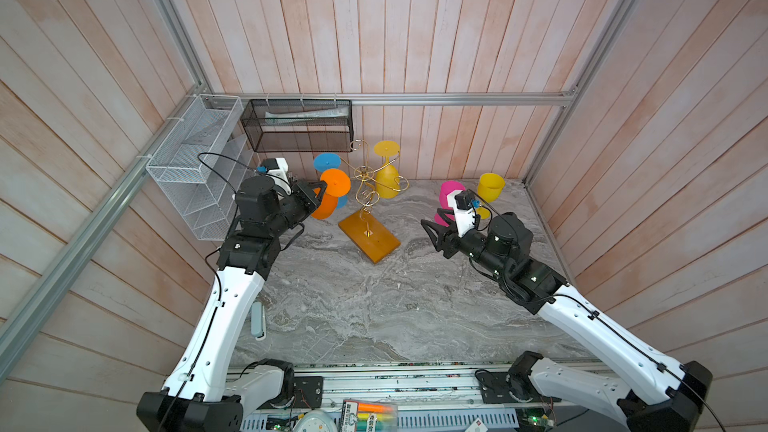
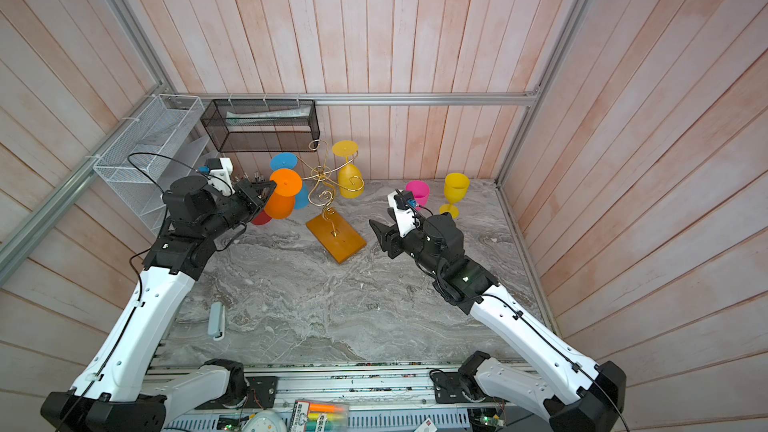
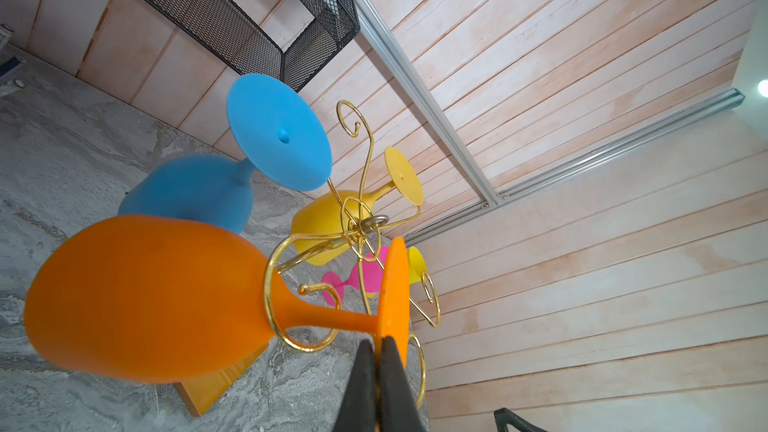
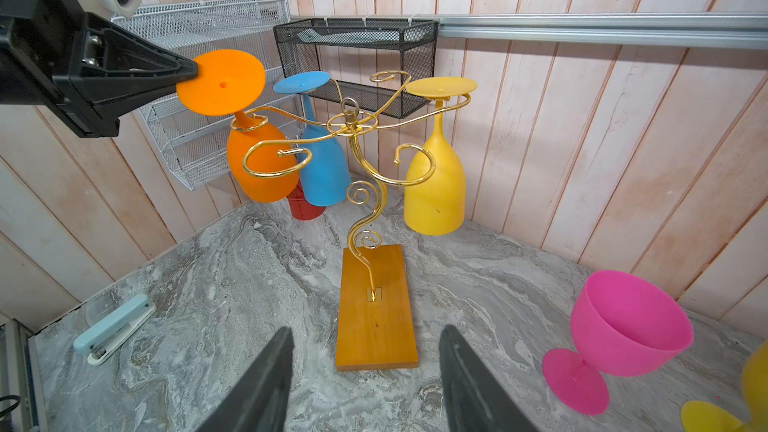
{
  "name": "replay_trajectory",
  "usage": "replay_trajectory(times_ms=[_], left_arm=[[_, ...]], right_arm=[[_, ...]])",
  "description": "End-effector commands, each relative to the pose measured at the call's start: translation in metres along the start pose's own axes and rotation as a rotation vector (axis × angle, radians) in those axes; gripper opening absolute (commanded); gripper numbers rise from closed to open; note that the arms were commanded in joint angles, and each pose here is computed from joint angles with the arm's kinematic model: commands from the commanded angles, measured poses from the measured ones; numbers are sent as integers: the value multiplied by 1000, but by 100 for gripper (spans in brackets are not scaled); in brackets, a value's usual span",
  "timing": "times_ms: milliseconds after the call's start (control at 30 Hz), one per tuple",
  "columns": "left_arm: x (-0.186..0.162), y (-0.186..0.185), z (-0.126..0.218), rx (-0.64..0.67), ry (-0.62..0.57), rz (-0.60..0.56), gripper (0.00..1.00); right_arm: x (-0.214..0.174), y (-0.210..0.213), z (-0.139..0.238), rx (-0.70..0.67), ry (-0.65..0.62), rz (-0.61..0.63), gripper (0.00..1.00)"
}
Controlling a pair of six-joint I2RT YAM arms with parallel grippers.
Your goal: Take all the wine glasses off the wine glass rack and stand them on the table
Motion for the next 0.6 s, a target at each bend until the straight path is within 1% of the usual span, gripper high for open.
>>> replay_trajectory(times_ms=[0, 333, 567], left_arm=[[15, -11, 5, -7, -63, -65, 0], [19, -10, -1, 10, -74, -90, 0], [19, -5, -16, -6, -48, -76, 0]], right_arm=[[17, 0, 7, -10, -46, -5, 57], [19, 0, 8, -15, -49, -1, 57], [19, -1, 10, -20, -49, 0, 57]])
Point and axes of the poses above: each gripper's point midway between its finger pads, its own z axis back along the fingers, its own y axis along the line the jaws close on, x = y × z, the point moved 6 cm from there along z, back along the fingers, and after that the axes turned 11 degrees about z, right-handed, at the moved point
